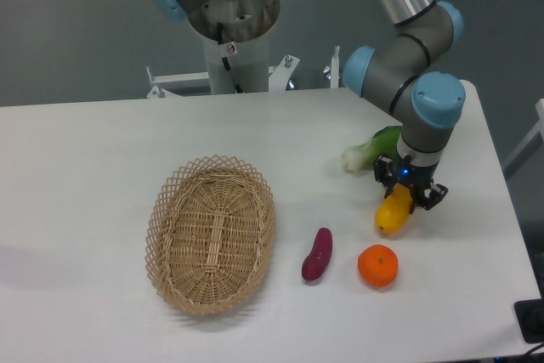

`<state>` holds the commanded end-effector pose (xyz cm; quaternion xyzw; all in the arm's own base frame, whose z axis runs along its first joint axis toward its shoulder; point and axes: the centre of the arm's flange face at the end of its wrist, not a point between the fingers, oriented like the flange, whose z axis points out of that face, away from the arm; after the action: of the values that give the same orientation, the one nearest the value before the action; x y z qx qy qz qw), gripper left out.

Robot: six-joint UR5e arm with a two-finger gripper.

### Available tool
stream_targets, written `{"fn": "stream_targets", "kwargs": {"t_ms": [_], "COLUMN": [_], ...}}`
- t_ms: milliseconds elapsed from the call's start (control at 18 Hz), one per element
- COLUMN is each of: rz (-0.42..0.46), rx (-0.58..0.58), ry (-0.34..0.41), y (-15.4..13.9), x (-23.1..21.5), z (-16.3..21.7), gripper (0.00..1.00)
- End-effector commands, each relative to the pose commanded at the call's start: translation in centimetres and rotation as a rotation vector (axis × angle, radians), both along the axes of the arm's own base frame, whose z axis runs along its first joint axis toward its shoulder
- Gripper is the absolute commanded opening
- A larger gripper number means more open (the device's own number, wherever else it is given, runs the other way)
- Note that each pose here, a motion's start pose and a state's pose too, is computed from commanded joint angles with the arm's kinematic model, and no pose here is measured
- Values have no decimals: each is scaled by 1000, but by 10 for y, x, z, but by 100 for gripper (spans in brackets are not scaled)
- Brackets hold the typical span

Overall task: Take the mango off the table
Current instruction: 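Lift the held yellow mango up off the table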

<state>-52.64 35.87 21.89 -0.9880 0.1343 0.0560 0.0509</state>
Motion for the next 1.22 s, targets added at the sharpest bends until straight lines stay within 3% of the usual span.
{"fn": "stream_targets", "kwargs": {"t_ms": [389,722,1222], "rz": [11,34,-4], "rx": [25,-12,-17], "ry": [77,-16,-11], "y": [-10,-32,-70], "x": [-17,-37,-46], "z": [76,145,171], "gripper": [55,55,54]}}
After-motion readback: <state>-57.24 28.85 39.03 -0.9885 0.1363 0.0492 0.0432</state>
